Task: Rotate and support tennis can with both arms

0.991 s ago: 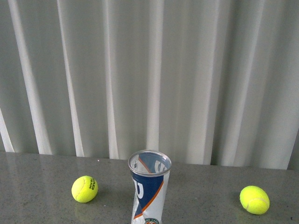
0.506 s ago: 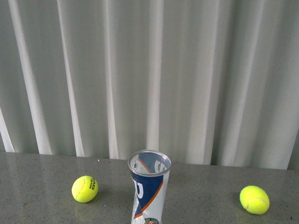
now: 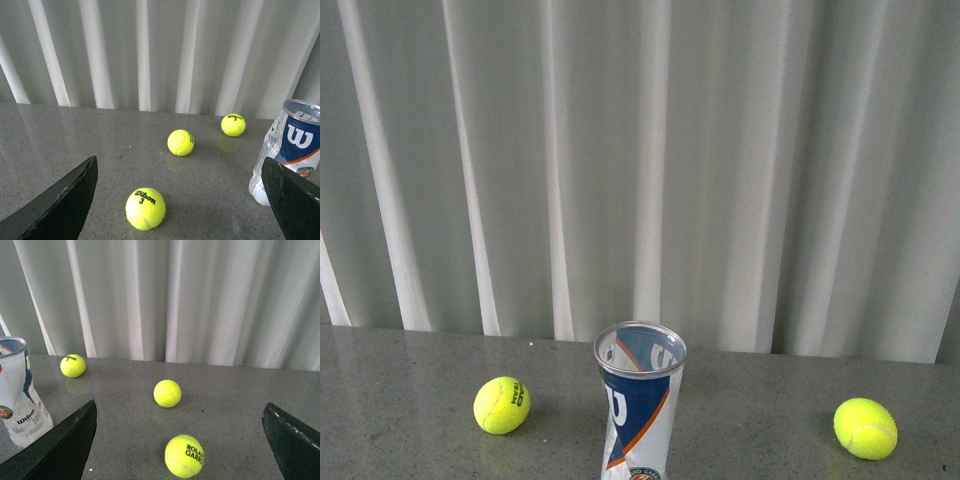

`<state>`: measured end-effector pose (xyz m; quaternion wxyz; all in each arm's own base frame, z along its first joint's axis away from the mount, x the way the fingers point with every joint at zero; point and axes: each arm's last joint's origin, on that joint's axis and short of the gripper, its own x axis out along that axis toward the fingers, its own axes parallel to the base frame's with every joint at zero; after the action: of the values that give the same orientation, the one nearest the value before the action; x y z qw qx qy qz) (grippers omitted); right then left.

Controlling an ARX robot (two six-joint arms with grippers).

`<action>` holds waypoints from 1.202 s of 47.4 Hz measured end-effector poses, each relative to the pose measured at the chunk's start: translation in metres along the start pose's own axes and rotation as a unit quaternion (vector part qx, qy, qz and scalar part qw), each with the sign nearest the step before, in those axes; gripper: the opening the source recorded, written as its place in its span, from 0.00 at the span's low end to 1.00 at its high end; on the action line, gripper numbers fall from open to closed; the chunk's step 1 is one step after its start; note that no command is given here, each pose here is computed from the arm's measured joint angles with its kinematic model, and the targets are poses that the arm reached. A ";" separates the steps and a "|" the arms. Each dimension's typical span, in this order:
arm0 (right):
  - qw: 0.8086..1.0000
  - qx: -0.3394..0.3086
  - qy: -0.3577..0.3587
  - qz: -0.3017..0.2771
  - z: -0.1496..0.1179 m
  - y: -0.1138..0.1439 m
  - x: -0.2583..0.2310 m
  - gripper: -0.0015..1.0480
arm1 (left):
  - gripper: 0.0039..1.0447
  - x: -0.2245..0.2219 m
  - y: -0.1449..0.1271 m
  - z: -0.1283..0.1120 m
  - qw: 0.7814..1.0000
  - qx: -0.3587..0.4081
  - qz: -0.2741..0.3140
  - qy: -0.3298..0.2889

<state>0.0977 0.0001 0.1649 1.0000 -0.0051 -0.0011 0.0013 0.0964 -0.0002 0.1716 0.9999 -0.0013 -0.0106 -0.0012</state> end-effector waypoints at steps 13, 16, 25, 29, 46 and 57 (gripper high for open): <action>1.000 0.000 0.000 0.000 0.000 0.000 0.000 0.93 | 0.94 0.000 0.000 0.000 1.000 0.000 0.000 0.000; 1.000 0.000 0.000 0.000 0.000 0.000 0.000 0.93 | 0.94 0.000 0.000 0.000 1.000 0.000 0.000 0.000; 1.000 0.000 0.000 0.000 0.000 0.000 0.000 0.93 | 0.94 0.000 0.000 0.000 1.000 0.000 0.000 0.000; 1.000 0.000 0.000 0.000 0.000 0.000 0.000 0.93 | 0.94 0.000 0.000 0.000 1.000 0.000 0.000 0.000; 1.000 0.000 0.000 0.000 0.000 0.000 0.000 0.93 | 0.94 0.000 0.000 0.000 1.000 0.000 0.000 0.000; 1.000 0.000 0.000 0.000 0.000 0.000 0.000 0.93 | 0.94 0.000 0.000 0.000 1.000 0.000 0.000 0.000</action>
<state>0.0977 0.0001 0.1649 1.0000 -0.0051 -0.0011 0.0013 0.0964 -0.0002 0.1716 0.9999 -0.0011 -0.0106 -0.0012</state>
